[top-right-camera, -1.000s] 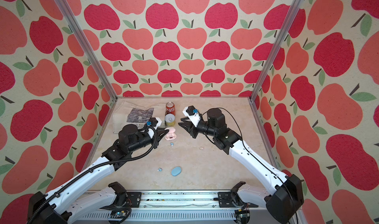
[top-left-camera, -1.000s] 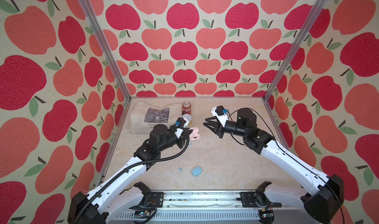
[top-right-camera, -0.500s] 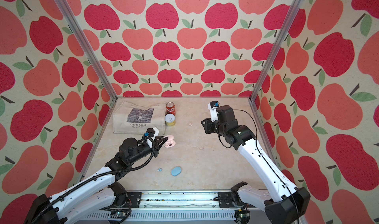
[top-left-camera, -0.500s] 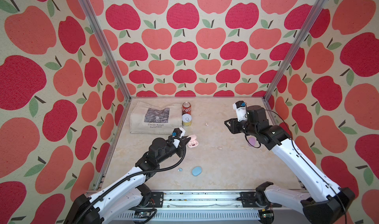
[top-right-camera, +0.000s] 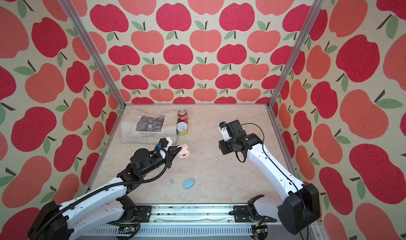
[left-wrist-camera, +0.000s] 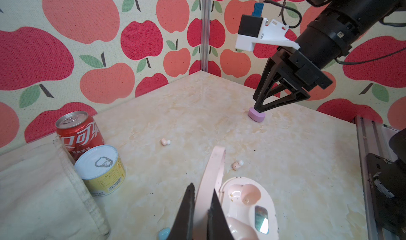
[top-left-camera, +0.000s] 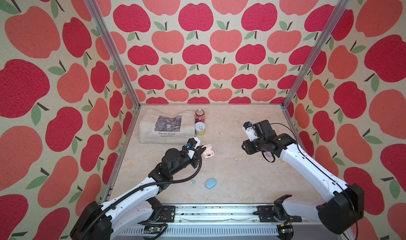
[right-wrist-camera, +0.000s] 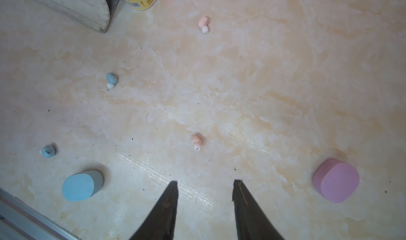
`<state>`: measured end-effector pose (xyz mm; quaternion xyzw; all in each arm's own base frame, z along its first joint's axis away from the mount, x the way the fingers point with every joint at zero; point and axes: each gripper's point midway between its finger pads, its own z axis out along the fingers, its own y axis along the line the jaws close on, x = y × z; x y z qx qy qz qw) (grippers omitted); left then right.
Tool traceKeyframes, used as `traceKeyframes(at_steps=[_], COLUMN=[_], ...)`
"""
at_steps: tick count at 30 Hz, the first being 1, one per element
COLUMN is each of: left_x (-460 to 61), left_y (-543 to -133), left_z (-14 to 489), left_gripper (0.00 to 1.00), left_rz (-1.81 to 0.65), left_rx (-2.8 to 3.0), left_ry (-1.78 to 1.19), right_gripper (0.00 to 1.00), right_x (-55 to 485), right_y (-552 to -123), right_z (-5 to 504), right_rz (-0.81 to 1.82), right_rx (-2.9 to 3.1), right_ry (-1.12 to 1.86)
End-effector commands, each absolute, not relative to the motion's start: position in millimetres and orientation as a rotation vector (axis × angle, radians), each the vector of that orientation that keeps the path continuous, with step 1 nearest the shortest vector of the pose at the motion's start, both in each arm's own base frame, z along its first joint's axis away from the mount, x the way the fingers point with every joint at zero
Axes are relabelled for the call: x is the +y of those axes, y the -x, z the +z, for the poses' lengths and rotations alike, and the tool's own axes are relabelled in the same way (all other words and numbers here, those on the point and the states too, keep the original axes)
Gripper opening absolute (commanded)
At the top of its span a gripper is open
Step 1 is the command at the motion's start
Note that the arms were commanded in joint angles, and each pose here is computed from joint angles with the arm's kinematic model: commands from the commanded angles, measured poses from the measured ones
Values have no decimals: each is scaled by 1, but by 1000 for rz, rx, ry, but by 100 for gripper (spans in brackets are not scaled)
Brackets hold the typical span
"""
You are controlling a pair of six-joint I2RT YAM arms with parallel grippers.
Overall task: Insert wireless bluetooth earbuds into charging case
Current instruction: Pick up a wireless bluetooth earbud from the top-center of the table.
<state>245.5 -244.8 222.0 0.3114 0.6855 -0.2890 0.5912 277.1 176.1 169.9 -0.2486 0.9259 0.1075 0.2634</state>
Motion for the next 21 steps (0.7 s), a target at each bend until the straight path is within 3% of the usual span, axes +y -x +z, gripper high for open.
traceKeyframes(at_steps=[1, 16, 21], left_x=[-242, -238, -236], left_y=[-251, -258, -260], left_z=[229, 228, 228], left_gripper=[0, 0, 0], left_rz=[-647, -623, -612], left_rx=[1568, 1583, 1580], left_ry=[-688, -656, -642], right_gripper=[46, 45, 46], right_x=[190, 263, 289], right_y=[-302, -408, -431], right_z=[168, 106, 80], right_rz=[286, 464, 459], right_rx=[2435, 2620, 2636], right_ry=[717, 286, 430])
